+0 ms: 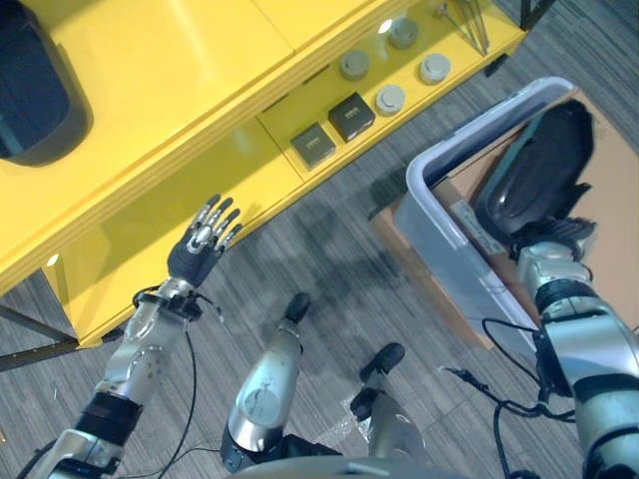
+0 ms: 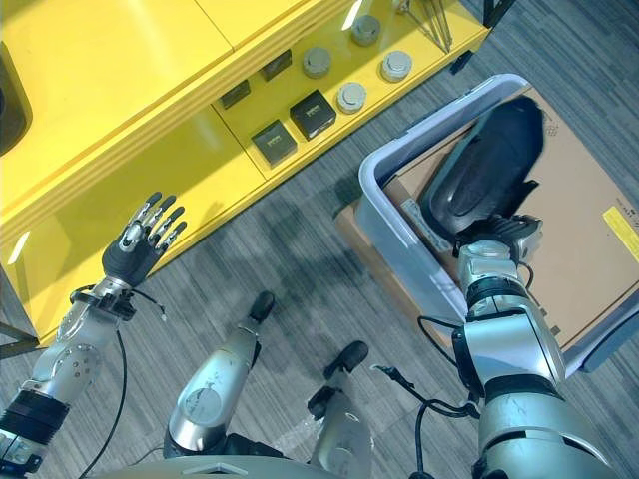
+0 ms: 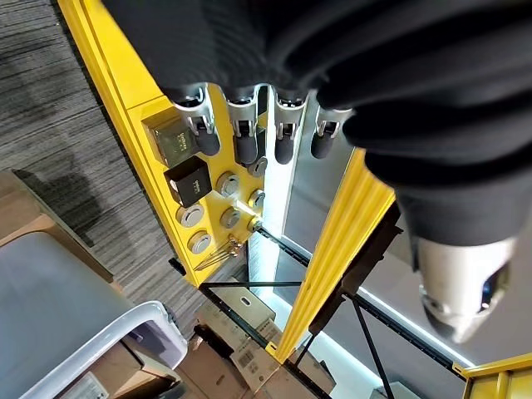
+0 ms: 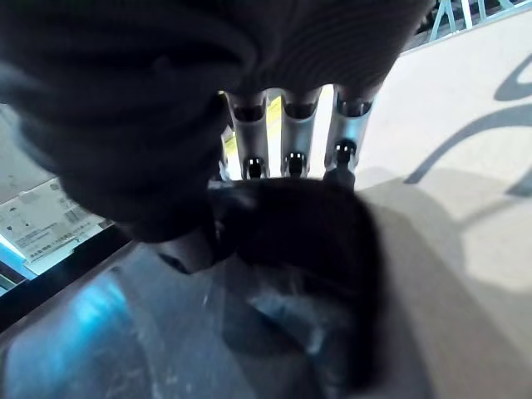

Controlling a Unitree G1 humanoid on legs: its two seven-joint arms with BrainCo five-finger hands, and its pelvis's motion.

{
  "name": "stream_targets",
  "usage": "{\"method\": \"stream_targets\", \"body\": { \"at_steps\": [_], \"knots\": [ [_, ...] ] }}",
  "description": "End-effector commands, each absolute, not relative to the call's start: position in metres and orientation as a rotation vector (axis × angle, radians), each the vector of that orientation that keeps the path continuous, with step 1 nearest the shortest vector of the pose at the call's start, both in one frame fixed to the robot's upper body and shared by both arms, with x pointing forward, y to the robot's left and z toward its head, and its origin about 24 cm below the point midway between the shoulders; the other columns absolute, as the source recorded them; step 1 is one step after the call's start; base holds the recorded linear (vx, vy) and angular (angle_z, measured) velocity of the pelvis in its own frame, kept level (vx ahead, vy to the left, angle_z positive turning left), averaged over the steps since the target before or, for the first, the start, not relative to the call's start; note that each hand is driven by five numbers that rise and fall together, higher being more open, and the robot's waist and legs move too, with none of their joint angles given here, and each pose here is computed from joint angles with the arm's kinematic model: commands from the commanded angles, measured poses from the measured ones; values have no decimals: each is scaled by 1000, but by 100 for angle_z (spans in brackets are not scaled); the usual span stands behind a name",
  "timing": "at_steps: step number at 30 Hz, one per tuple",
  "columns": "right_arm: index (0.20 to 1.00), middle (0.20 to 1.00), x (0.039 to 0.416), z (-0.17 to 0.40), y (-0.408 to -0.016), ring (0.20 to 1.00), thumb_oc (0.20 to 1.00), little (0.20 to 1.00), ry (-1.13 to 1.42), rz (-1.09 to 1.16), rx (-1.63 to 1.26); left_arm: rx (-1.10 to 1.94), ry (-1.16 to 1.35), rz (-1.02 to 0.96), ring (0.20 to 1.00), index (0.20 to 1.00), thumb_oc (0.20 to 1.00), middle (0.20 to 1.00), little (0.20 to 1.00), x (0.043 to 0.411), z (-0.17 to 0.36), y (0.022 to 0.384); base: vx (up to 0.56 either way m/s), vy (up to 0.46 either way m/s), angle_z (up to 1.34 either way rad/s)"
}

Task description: Move parts from the plastic box to the shelf.

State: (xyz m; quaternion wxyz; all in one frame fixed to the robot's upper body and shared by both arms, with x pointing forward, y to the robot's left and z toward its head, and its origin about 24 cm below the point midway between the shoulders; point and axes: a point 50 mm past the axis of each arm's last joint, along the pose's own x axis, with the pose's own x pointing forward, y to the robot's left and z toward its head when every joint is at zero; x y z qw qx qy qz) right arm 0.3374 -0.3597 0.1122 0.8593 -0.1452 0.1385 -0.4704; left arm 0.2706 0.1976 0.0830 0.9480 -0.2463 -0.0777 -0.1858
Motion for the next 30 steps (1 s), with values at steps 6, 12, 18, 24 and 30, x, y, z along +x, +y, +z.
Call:
{"method": "stream_targets", "body": {
  "at_steps": [6,12,18,24,30],
  "knots": [
    [200,200,342,127,-361,200,200,200,201,-970,-323,-474,-261,-428,1000,1000,1000,1000,1000,267,99,200,-24,-16,0],
    [200,200,345,131,-351,200,200,200,109,-922,-277,-461,-271,-447,1000,1000,1000,1000,1000,263,105,198,-11,-12,-1],
    [200,200,338,129,-335,200,200,200,-38,-904,-166,-458,-307,-455,1000,1000,1000,1000,1000,252,111,198,8,-26,-9],
    [200,200,329,134,-317,200,200,200,-138,-828,-140,-456,-314,-430,1000,1000,1000,1000,1000,249,118,199,18,-15,-13],
    [200,200,329,130,-282,200,200,200,-161,-669,-105,-423,-240,-505,1000,1000,1000,1000,1000,255,118,179,32,-43,-19]
  ]
}}
